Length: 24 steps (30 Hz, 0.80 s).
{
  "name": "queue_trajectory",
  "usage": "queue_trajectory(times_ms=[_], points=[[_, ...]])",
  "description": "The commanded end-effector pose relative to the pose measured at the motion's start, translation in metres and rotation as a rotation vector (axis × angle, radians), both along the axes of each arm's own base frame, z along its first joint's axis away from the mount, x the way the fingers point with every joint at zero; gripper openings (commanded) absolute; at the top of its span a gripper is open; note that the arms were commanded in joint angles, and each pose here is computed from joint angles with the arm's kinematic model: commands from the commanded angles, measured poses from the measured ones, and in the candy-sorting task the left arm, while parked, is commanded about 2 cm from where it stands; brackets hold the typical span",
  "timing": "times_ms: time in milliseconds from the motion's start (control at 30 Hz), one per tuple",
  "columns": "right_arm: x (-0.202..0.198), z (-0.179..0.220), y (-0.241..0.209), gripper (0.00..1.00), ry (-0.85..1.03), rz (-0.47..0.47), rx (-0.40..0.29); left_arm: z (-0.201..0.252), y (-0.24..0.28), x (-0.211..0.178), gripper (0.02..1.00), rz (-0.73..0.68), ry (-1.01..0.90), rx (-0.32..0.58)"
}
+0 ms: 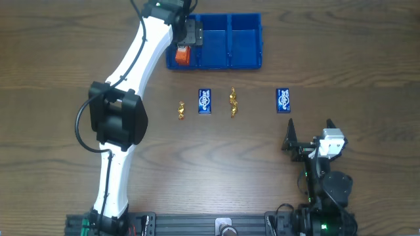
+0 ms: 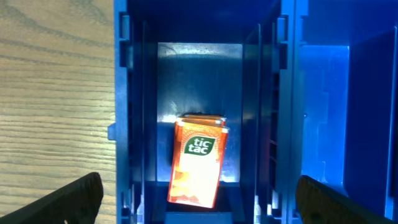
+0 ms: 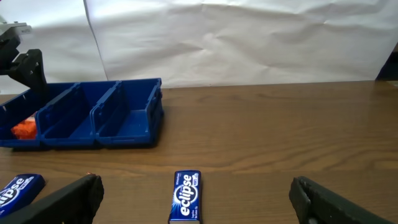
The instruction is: Sort Candies Into Trays
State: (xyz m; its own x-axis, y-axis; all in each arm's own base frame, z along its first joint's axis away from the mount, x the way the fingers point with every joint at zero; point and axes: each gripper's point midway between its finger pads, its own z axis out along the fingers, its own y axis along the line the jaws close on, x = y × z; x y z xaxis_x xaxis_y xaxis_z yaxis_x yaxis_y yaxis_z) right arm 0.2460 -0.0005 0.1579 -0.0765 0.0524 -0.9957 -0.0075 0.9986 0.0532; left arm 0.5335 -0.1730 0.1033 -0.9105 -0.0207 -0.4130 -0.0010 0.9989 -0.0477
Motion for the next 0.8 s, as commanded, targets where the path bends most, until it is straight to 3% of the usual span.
queue_trajectory(times_ms=[33,200,400,600,800], points=[[0.000,-0.002,0.000,0.998,0.002,-0.002,0.012,-0.001,0.010,0.007,0.998,0.034,-0.006,-0.032],[0.000,-0.001,0.000,0.998,0.002,-0.002,0.012,0.085,0.005,0.003,1.000,0.029,-0.161,-0.106],[0.000,-0.001,0.000,0.998,0.002,-0.002,0.012,0.176,0.028,-0.048,1.000,0.023,-0.436,-0.185],[0.000,-0.002,0.000,0.998,0.002,-0.002,0.012,0.215,0.099,-0.155,0.993,0.063,-0.604,-0.085],[0.000,-0.001,0.000,0.998,0.002,-0.002,0.011,0.203,0.166,-0.244,0.974,0.095,-0.771,0.016]])
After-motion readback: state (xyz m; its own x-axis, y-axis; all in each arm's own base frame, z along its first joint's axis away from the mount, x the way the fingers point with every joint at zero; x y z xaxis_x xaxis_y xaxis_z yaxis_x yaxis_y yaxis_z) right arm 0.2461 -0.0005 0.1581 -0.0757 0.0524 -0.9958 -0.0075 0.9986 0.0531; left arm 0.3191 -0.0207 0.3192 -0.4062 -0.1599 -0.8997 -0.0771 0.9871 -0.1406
